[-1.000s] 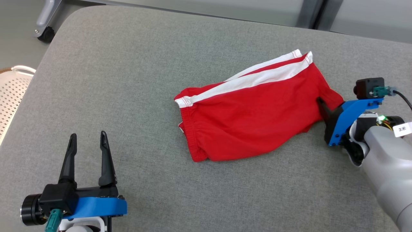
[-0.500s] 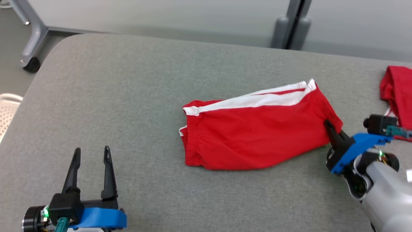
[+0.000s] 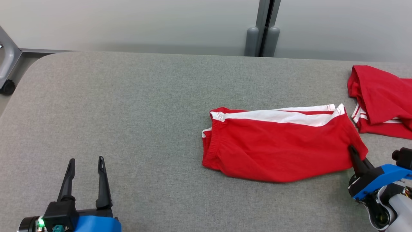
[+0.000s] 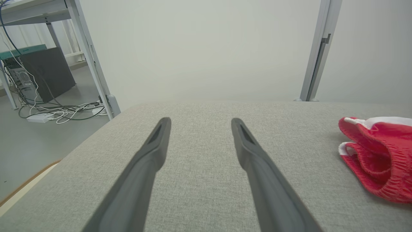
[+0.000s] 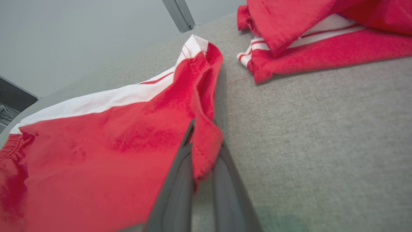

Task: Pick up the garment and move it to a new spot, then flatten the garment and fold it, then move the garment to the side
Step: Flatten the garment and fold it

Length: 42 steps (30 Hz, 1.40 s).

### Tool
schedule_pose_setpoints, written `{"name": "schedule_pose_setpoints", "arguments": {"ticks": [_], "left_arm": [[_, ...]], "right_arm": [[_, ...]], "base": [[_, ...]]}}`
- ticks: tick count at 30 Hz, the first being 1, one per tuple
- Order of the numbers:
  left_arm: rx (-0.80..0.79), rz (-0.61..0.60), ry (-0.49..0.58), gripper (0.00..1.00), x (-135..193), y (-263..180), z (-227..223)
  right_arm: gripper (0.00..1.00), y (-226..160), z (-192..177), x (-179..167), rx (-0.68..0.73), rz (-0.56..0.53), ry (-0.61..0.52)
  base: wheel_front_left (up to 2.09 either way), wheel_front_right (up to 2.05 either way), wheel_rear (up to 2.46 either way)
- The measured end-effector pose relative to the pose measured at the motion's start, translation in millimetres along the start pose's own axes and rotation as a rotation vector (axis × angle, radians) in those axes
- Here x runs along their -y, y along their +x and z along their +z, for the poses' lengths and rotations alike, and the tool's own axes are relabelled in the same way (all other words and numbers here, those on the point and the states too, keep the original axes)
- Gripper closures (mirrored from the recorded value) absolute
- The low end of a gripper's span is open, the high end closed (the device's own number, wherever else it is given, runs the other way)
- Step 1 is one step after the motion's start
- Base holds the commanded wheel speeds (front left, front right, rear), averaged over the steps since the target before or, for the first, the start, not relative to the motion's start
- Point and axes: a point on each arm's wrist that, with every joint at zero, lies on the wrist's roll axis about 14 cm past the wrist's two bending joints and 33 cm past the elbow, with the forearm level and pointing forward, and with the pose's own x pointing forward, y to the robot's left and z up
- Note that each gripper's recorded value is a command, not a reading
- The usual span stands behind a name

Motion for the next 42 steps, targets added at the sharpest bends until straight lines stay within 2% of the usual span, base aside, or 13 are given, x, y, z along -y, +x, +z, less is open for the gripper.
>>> {"name": "schedule_pose_setpoints", "arguments": {"ticks": [3, 7, 11, 15, 19, 23, 33, 34, 35, 38, 42], "left_arm": [[-0.001, -0.004, -0.001, 0.0, 1, 0, 0], [0.006, -0.003, -0.004, 0.0, 1, -1, 2], [0.017, 0.001, -0.005, 0.0, -2, -3, 5], [0.022, 0.012, -0.005, 0.0, -6, -7, 7], [0.016, 0.014, -0.007, 0.0, -7, -11, 5], [0.012, 0.014, -0.012, 0.0, -7, -12, 4], [-0.002, 0.048, -0.024, 0.0, -14, -10, 0], [-0.002, 0.05, -0.025, 0.0, -14, -9, 0], [-0.002, 0.05, -0.025, 0.0, -14, -8, 0], [-0.006, 0.049, -0.025, 0.0, -13, -8, -1], [-0.004, 0.049, -0.025, 0.0, -13, -7, -1]], "right_arm": [[1.0, 0, 4, -4, 0.016, 0.013, -0.003], [1.0, 3, 16, -32, 0.065, 0.084, 0.003], [1.0, 5, 36, -75, 0.139, 0.195, 0.024], [1.0, 0, 40, -124, 0.171, 0.322, 0.017], [1.0, -5, 27, -173, 0.133, 0.44, 0.006], [1.0, -7, 8, -206, 0.07, 0.521, -0.026], [1.0, -11, -63, -242, -0.108, 0.58, -0.036], [0.52, -12, -68, -243, -0.118, 0.582, -0.041], [0.0, -13, -72, -245, -0.122, 0.588, -0.049], [0.0, -17, -75, -248, -0.105, 0.607, -0.07], [0.0, -10, -53, -239, -0.025, 0.591, -0.086]], "base": [[0.0, 0.0, 0.0], [0.0, 0.0, 0.0], [0.0, 0.0, 0.0], [0.0, 0.0, 0.0], [0.0, 0.0, 0.0], [0.0, 0.0, 0.0], [0.0, 0.0, 0.0], [0.0, 0.0, 0.0], [0.0, 0.0, 0.0], [0.0, 0.0, 0.0], [0.0, 0.0, 0.0]]}}
